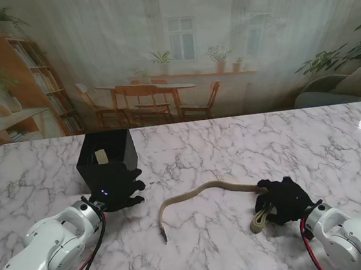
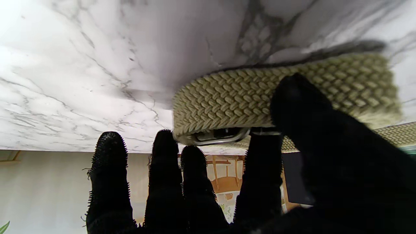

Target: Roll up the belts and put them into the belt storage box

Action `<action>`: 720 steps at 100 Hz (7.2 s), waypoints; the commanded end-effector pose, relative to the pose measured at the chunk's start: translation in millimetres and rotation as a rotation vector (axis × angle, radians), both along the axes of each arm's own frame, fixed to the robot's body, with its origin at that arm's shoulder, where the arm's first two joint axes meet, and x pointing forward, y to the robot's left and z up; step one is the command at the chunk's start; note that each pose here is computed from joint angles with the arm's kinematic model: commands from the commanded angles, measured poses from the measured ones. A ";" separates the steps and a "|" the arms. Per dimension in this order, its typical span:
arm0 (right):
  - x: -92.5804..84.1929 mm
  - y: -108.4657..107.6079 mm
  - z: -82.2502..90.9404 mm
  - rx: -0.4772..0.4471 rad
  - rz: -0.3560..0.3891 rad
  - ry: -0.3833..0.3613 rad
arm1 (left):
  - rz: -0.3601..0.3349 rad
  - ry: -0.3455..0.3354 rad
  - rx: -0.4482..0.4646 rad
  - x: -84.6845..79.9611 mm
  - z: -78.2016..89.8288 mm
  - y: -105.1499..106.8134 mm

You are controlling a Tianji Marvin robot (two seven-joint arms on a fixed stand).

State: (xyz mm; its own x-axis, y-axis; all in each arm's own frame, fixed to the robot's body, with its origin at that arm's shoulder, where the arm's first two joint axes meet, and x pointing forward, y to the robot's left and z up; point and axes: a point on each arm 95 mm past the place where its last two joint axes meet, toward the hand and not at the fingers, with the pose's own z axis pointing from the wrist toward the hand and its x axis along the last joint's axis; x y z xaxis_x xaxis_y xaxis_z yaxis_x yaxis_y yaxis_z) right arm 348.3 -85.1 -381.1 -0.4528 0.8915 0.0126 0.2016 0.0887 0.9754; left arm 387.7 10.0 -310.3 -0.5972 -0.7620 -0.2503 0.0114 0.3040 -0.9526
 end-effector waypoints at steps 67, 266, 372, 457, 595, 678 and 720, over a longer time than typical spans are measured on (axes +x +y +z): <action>0.7 2.4 -8.6 0.072 -0.054 0.020 | 0.004 0.019 0.006 -1.1 -3.4 -0.8; -18.4 -2.3 34.3 -0.212 0.038 0.399 | 0.007 0.017 0.006 -0.7 -4.2 0.5; -14.7 3.5 11.1 -0.181 0.004 0.074 | 0.010 0.021 0.003 -1.2 -6.0 0.5; -9.6 0.0 -1.8 -0.055 -0.059 0.045 | 0.010 0.028 0.005 -1.2 -7.0 0.1; -8.2 -1.7 6.6 0.000 0.041 0.081 | 0.007 0.029 0.000 -0.8 -8.0 0.6; -11.6 -5.0 10.6 -0.167 0.076 0.159 | 0.009 0.031 0.003 -0.7 -8.5 0.6; -13.0 1.0 0.6 -0.136 0.036 0.091 | 0.009 0.034 0.005 -0.2 -8.9 0.1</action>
State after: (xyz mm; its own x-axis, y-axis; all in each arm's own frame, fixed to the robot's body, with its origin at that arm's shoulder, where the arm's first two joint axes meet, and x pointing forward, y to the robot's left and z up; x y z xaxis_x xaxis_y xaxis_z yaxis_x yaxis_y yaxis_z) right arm 342.7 -85.4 -371.5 -0.4871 0.8699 -0.0775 0.2523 0.2252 0.9411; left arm 387.2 10.8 -317.1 -0.5982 -0.7653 -0.2377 -0.0087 0.3029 -0.9530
